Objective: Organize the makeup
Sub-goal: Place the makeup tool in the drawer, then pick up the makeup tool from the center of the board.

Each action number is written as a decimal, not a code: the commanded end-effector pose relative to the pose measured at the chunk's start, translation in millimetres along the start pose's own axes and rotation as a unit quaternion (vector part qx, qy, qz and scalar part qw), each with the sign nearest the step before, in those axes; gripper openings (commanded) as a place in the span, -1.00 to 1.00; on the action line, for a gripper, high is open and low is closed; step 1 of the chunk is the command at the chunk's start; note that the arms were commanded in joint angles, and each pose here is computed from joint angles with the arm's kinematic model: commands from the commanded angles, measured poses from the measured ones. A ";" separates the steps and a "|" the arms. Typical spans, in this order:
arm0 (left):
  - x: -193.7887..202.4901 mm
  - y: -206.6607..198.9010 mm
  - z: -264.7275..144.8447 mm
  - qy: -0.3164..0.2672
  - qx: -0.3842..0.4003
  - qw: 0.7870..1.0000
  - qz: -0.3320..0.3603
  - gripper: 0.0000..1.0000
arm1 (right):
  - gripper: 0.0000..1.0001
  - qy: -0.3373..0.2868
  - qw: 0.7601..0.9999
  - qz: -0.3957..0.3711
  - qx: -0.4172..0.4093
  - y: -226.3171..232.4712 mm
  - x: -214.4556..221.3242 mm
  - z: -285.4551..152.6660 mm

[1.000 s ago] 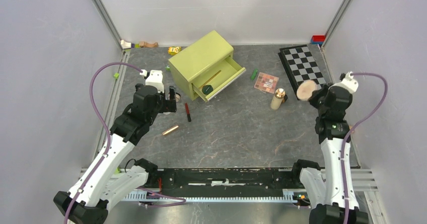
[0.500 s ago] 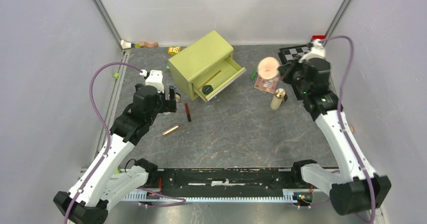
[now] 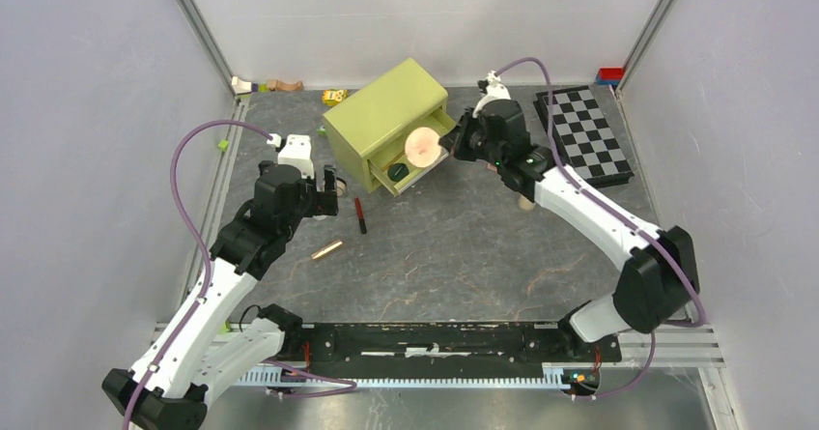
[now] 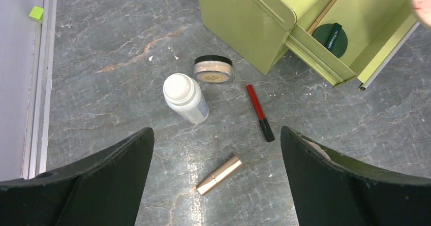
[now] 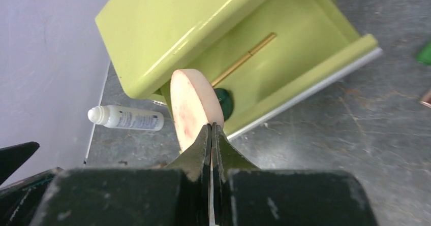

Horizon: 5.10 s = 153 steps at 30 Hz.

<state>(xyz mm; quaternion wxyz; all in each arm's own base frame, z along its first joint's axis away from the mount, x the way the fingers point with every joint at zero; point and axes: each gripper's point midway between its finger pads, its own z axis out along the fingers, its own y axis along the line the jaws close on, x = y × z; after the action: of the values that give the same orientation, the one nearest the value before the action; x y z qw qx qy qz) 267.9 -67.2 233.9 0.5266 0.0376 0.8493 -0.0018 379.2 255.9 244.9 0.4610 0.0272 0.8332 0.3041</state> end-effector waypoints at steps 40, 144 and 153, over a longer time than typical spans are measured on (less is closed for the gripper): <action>-14.0 -0.6 -2.9 -0.027 0.002 0.999 -0.027 1.00 | -1.00 0.020 0.998 0.057 -0.014 28.7 24.7 99.6; -12.0 -3.7 -0.8 -0.021 0.008 0.999 -0.024 1.00 | 0.11 0.149 0.903 0.158 0.370 -331.7 63.9 -20.9; -12.2 -3.7 -1.1 -0.022 0.009 0.999 -0.026 1.00 | -0.19 0.129 0.904 0.148 0.381 -332.5 55.1 -27.6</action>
<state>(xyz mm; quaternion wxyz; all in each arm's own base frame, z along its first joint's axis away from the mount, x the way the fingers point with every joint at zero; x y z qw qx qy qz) 267.6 -67.3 234.7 0.5279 0.0375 0.8485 -0.0028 395.9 -5.0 23.2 0.2234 0.2870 0.9308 0.0371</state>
